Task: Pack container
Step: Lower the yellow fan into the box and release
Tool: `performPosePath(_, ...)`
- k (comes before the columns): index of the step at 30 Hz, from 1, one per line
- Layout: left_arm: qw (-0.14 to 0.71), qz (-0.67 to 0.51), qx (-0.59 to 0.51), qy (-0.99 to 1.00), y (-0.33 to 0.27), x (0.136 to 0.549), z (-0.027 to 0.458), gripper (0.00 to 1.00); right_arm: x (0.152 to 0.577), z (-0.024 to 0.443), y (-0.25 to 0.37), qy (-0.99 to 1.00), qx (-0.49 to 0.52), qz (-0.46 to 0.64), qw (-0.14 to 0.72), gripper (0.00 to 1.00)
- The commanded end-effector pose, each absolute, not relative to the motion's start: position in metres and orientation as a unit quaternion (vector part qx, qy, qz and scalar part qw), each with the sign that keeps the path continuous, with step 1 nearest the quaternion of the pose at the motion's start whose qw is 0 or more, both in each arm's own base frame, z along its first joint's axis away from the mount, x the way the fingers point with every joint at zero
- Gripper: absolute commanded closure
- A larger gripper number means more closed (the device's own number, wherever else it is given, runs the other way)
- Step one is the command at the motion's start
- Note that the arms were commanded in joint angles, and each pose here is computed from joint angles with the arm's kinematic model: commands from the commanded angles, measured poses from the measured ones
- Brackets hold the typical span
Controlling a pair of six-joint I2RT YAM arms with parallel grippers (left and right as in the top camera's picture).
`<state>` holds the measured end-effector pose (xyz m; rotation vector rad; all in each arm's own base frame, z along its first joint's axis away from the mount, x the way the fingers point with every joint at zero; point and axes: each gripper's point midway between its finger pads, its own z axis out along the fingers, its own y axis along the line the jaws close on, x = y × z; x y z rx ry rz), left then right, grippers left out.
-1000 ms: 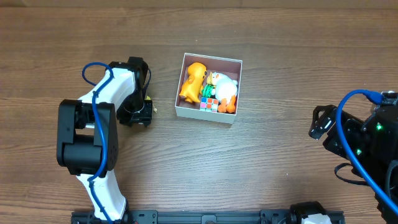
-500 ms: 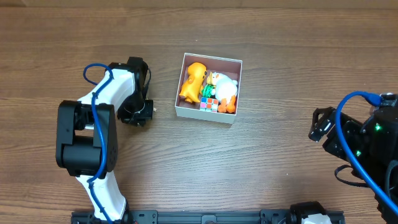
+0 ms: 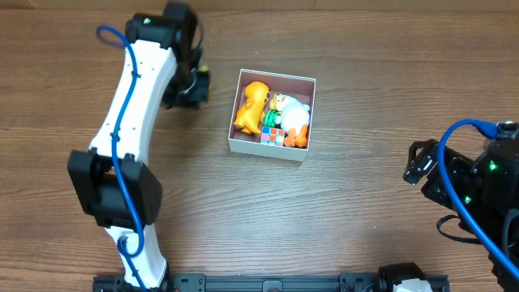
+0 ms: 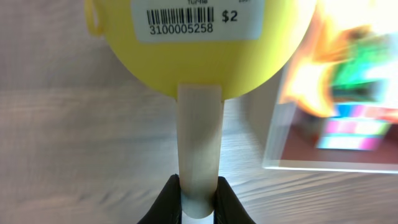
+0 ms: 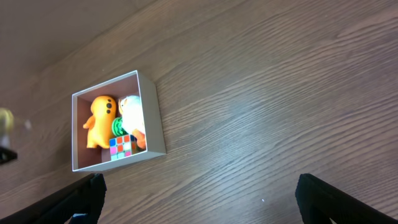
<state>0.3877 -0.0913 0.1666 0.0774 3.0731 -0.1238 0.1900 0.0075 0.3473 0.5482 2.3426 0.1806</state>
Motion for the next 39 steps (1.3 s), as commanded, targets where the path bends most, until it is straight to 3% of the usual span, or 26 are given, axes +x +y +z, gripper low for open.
performPosePath(1, 0.099, -0.088, 0.096, 0.987, -0.161, 0.398, 0.199, 0.85, 0.188, 0.352, 0.003, 0.903, 0.213, 0.062, 0.369, 0.0)
performPosePath(6, 0.116, -0.096, 0.136, 0.979, -0.222, 0.398, 0.177, 0.84, 0.188, 0.352, 0.003, 0.903, 0.213, 0.062, 0.368, 0.0)
performPosePath(16, 0.016, -0.08, 0.126, 0.989, -0.262, 0.386, 0.075, 0.82, 0.186, 0.35, 0.003, 0.906, 0.213, 0.06, 0.362, 0.0)
performPosePath(20, 0.013, -0.088, 0.132, 0.987, -0.263, 0.386, 0.076, 0.59, 0.186, 0.35, 0.003, 0.905, 0.213, 0.06, 0.362, 0.0)
performPosePath(23, 0.044, -0.097, 0.147, 0.983, -0.26, 0.393, 0.112, 0.46, 0.187, 0.351, 0.003, 0.904, 0.213, 0.061, 0.366, 0.0)
performPosePath(31, 0.21, -0.082, 0.108, 0.968, -0.197, 0.391, 0.289, 0.2, 0.194, 0.358, 0.004, 0.901, 0.193, 0.061, 0.385, 0.0)
performPosePath(32, 0.229, -0.079, 0.098, 0.965, -0.184, 0.385, 0.309, 0.14, 0.197, 0.361, 0.005, 0.901, 0.178, 0.059, 0.392, 0.0)
performPosePath(33, 0.253, -0.076, 0.083, 0.961, -0.163, 0.373, 0.335, 0.0, 0.2, 0.364, 0.008, 0.902, 0.155, 0.058, 0.399, 0.0)
performPosePath(39, 0.369, -0.07, 0.005, 0.927, -0.082, 0.309, 0.428, 0.0, 0.201, 0.367, 0.035, 0.911, 0.034, 0.089, 0.401, 0.0)
